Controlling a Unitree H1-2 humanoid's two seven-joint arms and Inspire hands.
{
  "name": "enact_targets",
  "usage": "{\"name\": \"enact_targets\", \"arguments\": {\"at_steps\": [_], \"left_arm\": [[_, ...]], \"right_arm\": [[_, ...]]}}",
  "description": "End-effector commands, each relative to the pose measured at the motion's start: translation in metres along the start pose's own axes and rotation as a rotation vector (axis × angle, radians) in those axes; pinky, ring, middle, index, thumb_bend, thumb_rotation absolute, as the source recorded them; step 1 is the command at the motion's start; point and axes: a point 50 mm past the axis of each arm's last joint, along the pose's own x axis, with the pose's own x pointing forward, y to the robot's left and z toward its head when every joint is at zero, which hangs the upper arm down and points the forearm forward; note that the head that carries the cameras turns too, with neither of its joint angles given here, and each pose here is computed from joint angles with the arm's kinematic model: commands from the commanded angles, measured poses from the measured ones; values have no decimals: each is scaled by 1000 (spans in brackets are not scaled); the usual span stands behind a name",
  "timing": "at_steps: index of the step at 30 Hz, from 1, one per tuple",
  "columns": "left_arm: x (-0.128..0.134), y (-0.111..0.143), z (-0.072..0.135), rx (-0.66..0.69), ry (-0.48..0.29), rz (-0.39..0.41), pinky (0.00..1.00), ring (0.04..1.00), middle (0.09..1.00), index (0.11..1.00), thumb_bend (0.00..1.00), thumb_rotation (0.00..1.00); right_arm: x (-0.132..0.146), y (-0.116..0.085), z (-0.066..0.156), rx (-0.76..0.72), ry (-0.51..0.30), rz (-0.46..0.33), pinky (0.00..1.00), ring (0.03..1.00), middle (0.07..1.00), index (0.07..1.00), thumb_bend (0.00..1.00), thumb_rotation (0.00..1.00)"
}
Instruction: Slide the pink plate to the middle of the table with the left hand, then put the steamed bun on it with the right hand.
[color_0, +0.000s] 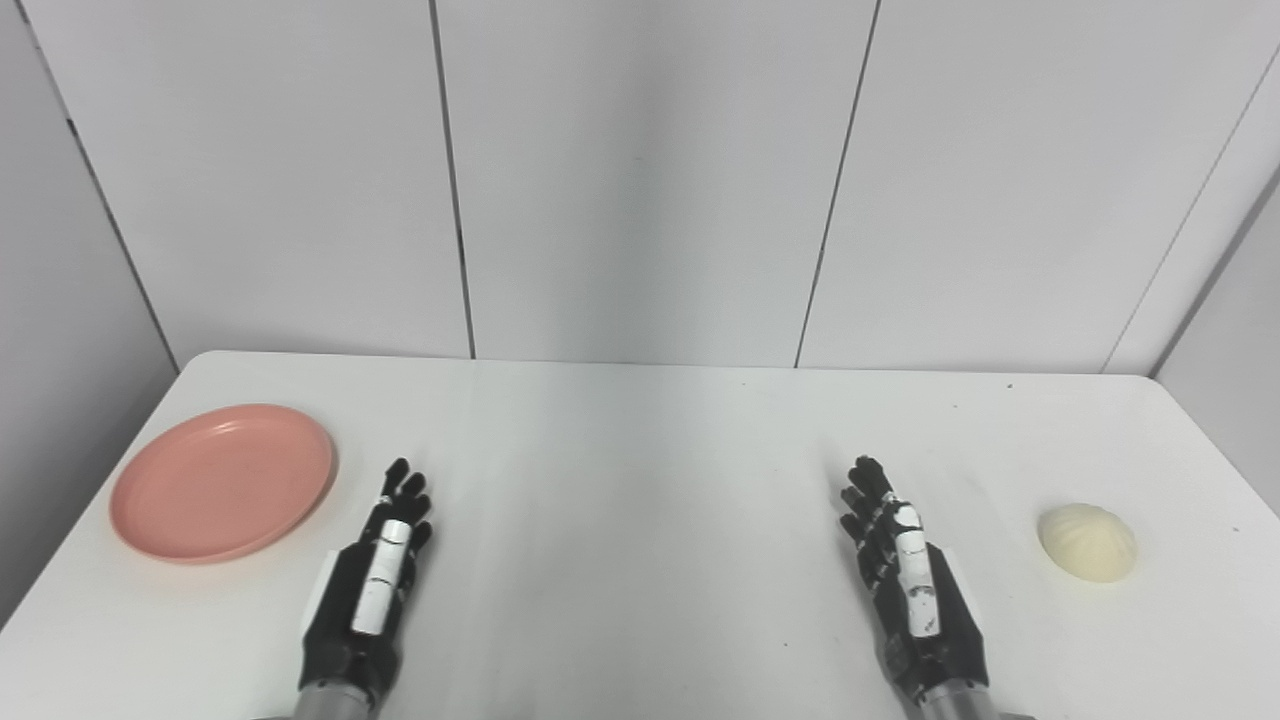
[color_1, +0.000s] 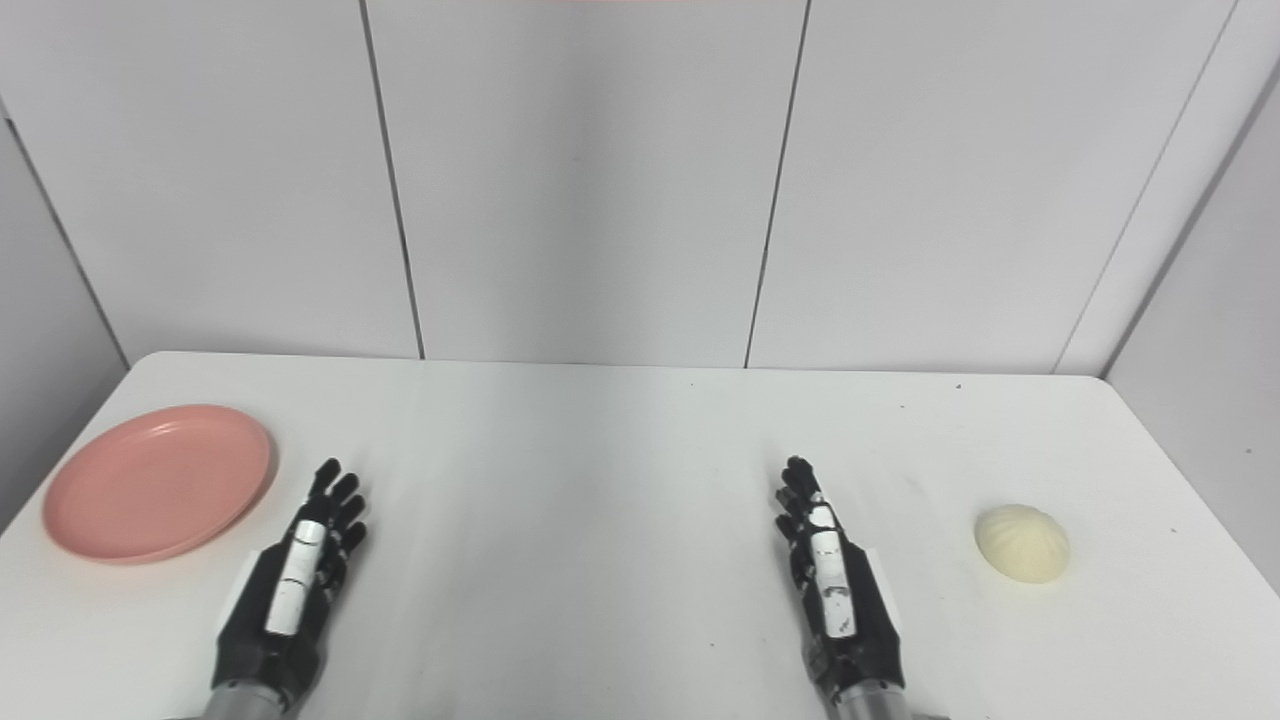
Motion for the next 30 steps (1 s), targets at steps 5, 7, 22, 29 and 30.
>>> {"name": "enact_targets", "arguments": {"at_steps": [5,7,22,29,30], "left_arm": [[11,-17,6,11,-76,-21,1000,1000,1000,1000,731,863],[13,-20,3,10,-74,-16,1000,1000,1000,1000,725,866],[15,-27,-8,-14,-72,-5,1000,1000,1000,1000,733,859],[13,-24,-7,-12,-76,-4,1000,1000,1000,1000,723,861],[12,-23,-6,-13,-77,-5,1000,1000,1000,1000,719,860]], "right_arm": [[-9,-22,-15,6,-1,-4,1000,997,986,961,817,984],[-9,-26,-17,8,2,-6,1000,996,987,961,814,985],[-9,-30,-22,13,16,-11,1000,1000,995,964,727,1000],[-11,-26,-20,7,13,-8,1000,994,986,956,722,1000],[-11,-26,-19,9,12,-9,1000,993,984,953,718,1000]]}}
